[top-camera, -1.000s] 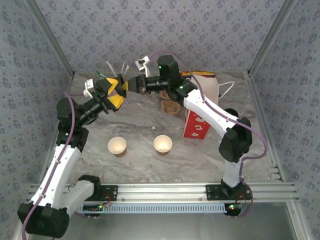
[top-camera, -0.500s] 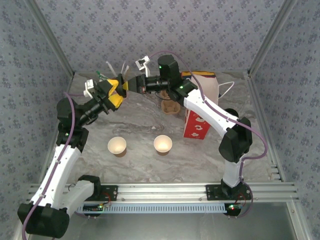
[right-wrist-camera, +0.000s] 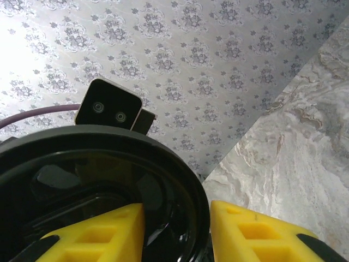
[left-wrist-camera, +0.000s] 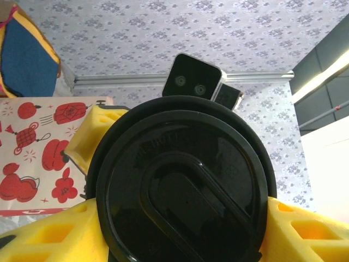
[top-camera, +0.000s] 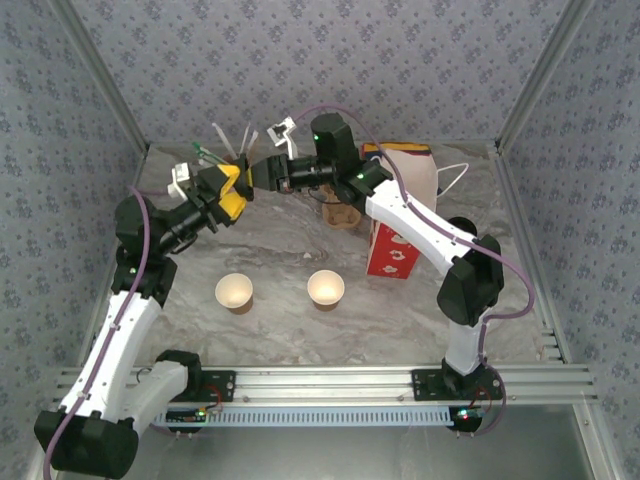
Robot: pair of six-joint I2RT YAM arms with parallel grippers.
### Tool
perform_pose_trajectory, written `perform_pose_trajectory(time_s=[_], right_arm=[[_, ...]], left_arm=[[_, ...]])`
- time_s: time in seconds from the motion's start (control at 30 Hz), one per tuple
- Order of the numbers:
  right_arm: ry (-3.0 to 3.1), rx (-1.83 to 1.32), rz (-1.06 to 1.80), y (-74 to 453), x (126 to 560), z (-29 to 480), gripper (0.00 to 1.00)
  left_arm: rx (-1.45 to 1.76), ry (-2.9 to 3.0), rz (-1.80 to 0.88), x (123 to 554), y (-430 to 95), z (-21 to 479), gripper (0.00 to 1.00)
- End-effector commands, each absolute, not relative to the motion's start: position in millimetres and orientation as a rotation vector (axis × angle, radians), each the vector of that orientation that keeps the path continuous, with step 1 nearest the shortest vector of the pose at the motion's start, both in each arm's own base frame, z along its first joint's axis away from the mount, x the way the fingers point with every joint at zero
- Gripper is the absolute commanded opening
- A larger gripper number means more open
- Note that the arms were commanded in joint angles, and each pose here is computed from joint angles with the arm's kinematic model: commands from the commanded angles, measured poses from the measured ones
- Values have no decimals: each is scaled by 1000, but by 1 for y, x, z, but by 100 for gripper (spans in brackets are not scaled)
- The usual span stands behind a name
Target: Pack the takeout coffee
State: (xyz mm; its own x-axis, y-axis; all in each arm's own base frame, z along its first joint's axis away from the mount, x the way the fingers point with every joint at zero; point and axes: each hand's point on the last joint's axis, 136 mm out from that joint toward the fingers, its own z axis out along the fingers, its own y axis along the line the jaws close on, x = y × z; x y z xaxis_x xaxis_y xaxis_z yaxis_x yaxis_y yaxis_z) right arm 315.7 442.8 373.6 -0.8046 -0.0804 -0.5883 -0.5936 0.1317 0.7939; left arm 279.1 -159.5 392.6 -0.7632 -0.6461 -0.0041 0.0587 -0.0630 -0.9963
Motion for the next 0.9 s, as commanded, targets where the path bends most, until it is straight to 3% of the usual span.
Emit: perform_pose_trajectory(time_s=[0.0,0.1,0.2,0.4,0.53,0.7,0.83,0.87], right_arm=[[1966,-692,1689,436,306,394,39],[1981,-687,1654,431,306,393,39],[2003,-667,1594,424,309,390,48],[2038,-636,1439,403,310,389,51],[2072,-618,1317,385,308,388,59],[2093,-606,1132,355,303,390,75],[2125,-564,996,326,301,387,100],[2128,-557,972,320,300,387,100]], left_arm=[[-563,1725,-1857,268,-157,408,60],[-564,1751,-1825,267,-156,405,60],[-560,1776,-1790,265,-153,403,61],[-528,1892,-1634,253,-149,396,59],[-497,1991,-1493,246,-144,384,58],[-469,2067,-1387,239,-139,370,58],[-467,2108,-1316,236,-135,356,57],[-466,2119,-1302,235,-134,353,57]])
